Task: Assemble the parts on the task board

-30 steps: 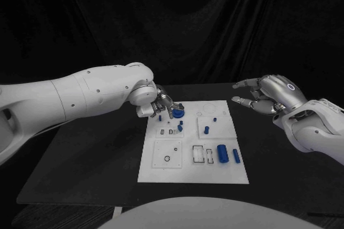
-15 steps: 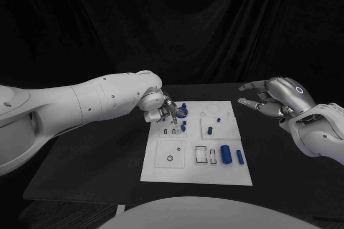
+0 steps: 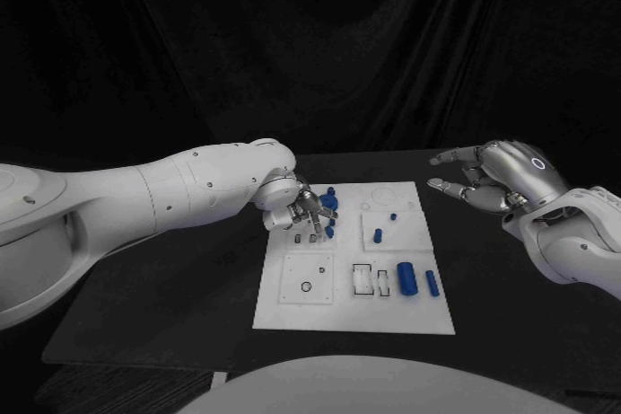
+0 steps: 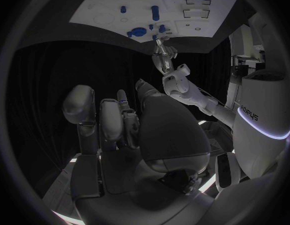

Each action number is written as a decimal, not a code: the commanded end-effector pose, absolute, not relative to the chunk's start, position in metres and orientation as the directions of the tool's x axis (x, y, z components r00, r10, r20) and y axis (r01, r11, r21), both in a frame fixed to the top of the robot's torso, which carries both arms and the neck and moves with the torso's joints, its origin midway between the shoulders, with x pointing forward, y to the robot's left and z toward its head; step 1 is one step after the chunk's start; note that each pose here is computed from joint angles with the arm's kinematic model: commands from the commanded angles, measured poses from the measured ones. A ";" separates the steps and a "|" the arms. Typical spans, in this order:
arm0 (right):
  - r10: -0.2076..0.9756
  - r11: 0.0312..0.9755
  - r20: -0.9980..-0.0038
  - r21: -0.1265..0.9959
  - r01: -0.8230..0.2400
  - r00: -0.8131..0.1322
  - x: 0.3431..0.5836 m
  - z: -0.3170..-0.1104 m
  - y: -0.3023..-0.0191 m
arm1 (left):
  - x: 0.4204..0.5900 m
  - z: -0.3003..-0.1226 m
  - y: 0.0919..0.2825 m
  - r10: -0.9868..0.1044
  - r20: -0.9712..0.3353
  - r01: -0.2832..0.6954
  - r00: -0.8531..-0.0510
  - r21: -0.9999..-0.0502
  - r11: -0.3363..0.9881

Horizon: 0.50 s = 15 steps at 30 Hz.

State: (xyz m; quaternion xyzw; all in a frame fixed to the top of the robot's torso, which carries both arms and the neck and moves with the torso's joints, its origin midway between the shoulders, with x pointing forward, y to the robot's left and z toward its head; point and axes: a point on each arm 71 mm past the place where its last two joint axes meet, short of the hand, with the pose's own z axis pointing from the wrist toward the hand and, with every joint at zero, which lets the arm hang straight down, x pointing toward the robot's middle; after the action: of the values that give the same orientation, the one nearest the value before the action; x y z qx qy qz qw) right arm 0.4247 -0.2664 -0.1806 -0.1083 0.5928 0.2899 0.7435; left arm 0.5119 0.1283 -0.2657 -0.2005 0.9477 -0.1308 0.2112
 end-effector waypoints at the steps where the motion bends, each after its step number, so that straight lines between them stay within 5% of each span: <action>1: 0.311 0.806 -0.940 0.182 -0.562 0.141 0.423 -0.181 -0.266 | 0.511 -0.268 0.127 -0.436 -0.344 -0.335 -0.831 -0.316 0.888; 15: 0.316 0.806 -0.937 0.185 -0.562 0.145 0.421 -0.181 -0.267 | 0.511 -0.276 0.123 -0.438 -0.337 -0.338 -0.834 -0.316 0.887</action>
State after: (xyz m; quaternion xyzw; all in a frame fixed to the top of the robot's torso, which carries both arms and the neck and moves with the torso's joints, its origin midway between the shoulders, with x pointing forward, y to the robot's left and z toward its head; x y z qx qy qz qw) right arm 0.4228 -0.2671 -0.1826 -0.1066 0.5936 0.2905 0.7429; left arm 0.5114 0.1239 -0.2750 -0.2032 0.9488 -0.1267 0.2062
